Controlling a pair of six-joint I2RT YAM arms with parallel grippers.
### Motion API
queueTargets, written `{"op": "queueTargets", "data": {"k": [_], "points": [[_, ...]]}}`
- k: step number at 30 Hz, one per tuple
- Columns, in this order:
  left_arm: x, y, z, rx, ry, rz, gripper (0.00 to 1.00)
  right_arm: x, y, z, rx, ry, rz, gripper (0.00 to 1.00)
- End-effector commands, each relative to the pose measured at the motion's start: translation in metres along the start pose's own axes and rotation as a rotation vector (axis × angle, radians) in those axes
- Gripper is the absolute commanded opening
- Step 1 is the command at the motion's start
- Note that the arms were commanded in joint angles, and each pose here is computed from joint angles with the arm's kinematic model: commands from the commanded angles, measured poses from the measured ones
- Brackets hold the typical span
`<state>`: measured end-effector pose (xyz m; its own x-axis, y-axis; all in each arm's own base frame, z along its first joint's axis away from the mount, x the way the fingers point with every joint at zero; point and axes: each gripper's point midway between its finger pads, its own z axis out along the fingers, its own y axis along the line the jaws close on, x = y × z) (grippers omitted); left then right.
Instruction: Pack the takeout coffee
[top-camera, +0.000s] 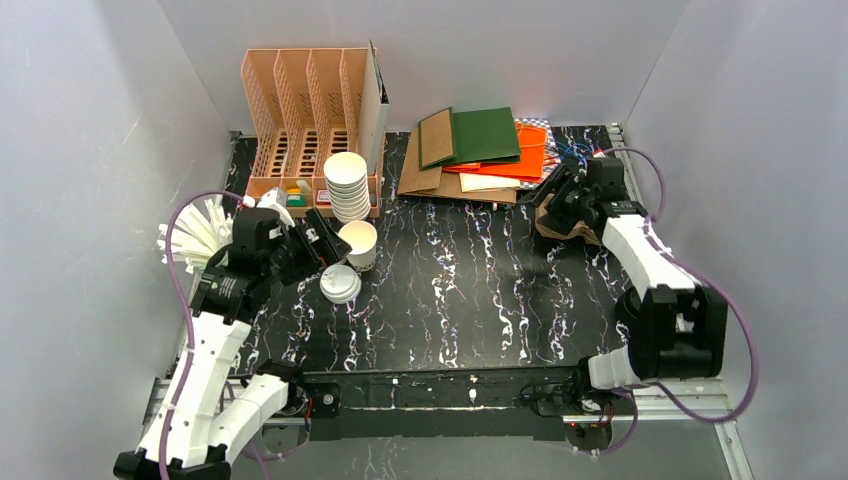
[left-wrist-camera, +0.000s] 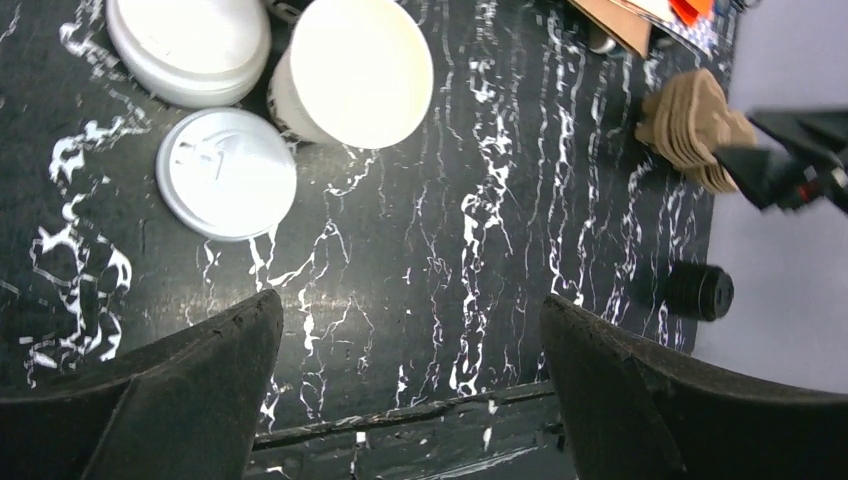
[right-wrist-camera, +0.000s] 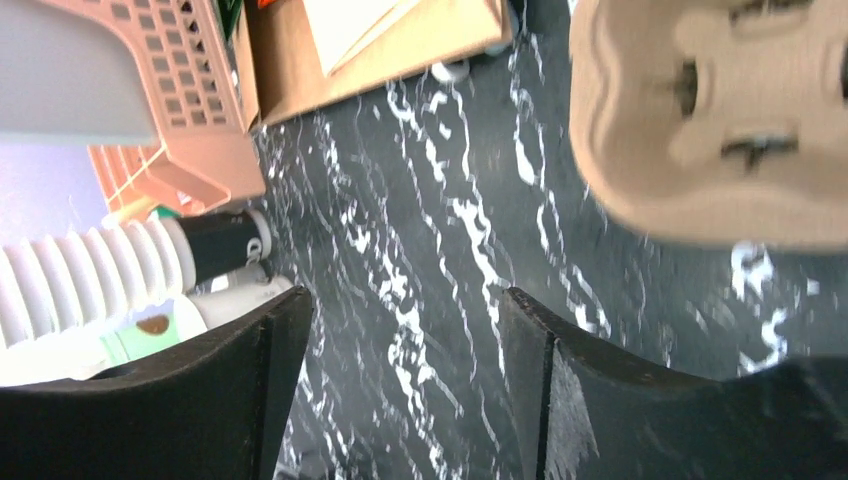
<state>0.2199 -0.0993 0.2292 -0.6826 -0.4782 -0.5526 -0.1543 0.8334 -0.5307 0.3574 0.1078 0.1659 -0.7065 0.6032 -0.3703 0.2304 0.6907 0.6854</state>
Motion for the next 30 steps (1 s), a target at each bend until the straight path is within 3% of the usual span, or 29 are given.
{"op": "queueTargets", "data": {"k": [1,11,20,26,30], "points": [[0.009,-0.014,-0.016,0.149,-0.001,0.186,0.97,-0.059,0.033,0.024,-0.097,-0.165,-0.113,0.76],[0.011,0.000,-0.032,0.156,-0.115,0.275,0.97,-0.113,0.031,0.101,-0.085,-0.228,-0.150,0.73],[0.007,-0.001,-0.032,0.151,-0.103,0.355,0.98,-0.147,0.034,0.154,-0.082,-0.226,-0.142,0.74],[-0.002,0.007,-0.030,0.090,-0.107,0.402,0.98,-0.161,0.032,0.184,-0.087,-0.231,-0.109,0.66],[-0.003,0.006,-0.030,0.079,-0.099,0.400,0.98,-0.163,0.033,0.198,-0.110,-0.216,-0.102,0.52]]}}
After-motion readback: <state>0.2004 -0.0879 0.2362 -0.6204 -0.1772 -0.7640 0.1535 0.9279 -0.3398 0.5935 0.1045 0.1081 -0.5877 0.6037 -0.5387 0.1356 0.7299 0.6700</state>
